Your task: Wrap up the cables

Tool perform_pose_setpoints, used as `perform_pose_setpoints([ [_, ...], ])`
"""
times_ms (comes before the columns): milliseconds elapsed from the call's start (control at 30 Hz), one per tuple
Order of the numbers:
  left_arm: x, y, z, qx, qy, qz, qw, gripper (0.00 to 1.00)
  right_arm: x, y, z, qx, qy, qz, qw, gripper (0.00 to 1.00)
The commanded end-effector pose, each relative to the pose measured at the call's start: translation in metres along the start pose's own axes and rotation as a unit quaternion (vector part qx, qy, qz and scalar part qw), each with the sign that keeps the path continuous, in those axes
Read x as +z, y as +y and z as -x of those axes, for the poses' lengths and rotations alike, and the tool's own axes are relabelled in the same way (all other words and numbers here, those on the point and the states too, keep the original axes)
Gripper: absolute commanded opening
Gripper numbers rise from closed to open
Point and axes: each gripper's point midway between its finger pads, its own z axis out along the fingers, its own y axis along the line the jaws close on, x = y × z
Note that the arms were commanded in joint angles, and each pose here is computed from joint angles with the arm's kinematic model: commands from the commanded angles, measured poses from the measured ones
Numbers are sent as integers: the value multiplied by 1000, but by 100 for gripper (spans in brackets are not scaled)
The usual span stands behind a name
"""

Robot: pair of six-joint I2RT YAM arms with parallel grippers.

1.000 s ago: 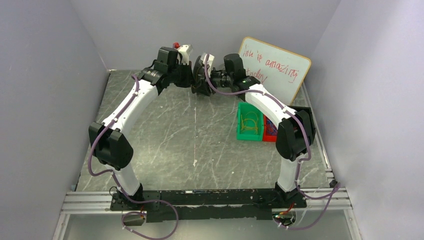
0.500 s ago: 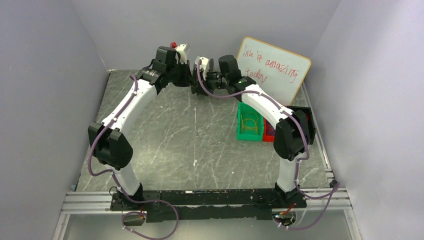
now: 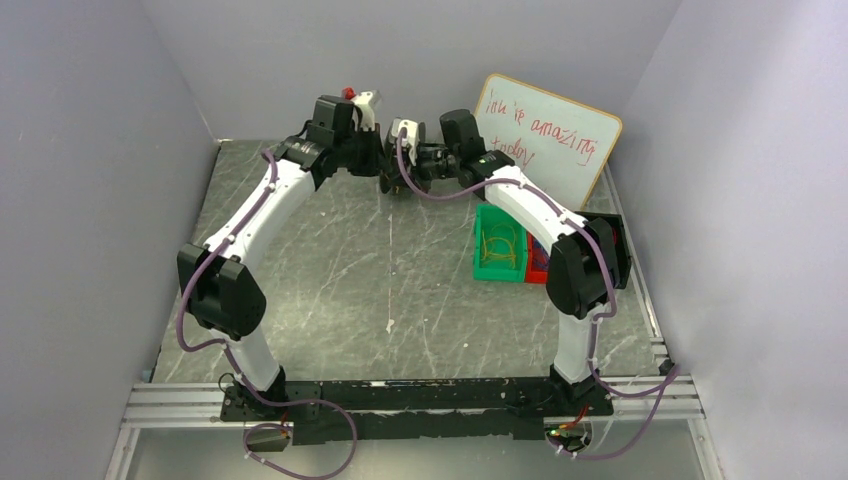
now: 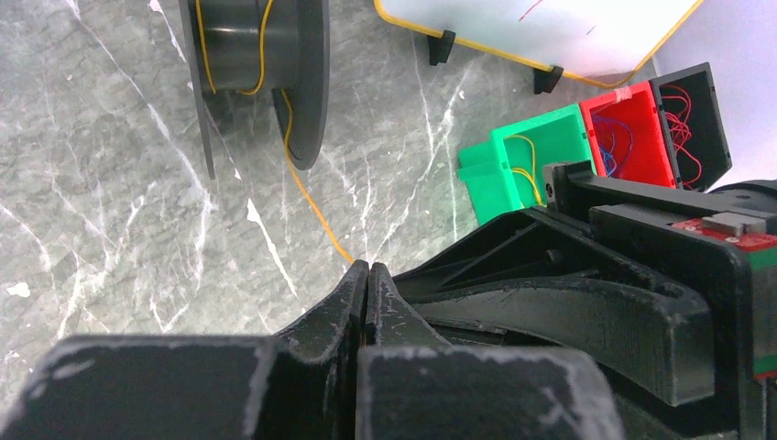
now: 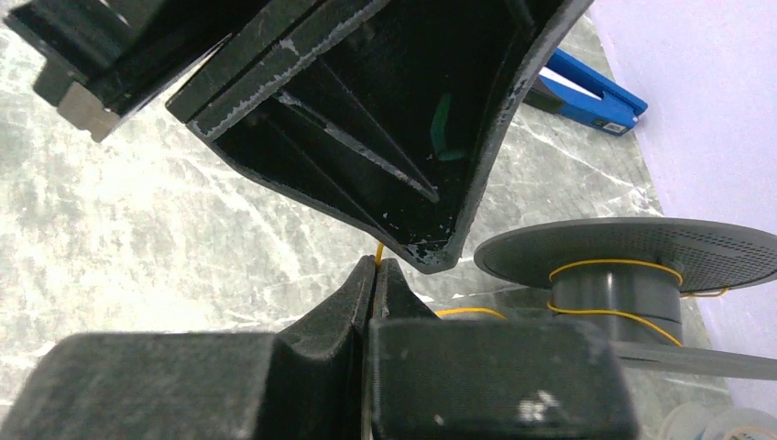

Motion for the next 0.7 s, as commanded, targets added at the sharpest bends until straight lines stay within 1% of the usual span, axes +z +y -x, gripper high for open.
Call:
perform_pose_setpoints([
  [0,-15,0,21,-5,-33,12,999,3,-5,2,16,-8,-21,14,1000,0],
  [100,-19,11,27,-10,-43,36,998,7,-4,8,12,9,-22,19,1000,0],
  [333,-33,31,46,-13,-73,102,992,27,-2,14,-2,44,-12,25,999,0],
  [367,-35,34,51,-12,-79,111,991,32,-1,15,-4,47,-10,26,999,0],
  [400,-37,36,55,-12,-85,114,990,44,-1,15,-7,50,-7,25,998,0],
  [433,-39,37,61,-13,-92,112,989,54,0,15,-8,54,-5,25,998,0],
  [467,-42,39,65,-17,-97,108,989,58,0,16,-10,55,-4,25,998,0],
  [533,-43,38,70,-13,-102,93,990,63,0,15,-12,59,-1,23,998,0],
  [633,-33,40,66,3,-98,75,992,77,-4,12,-11,65,-1,16,998,0],
  [667,-28,43,63,4,-95,70,993,78,-6,10,-10,68,-2,11,998,0],
])
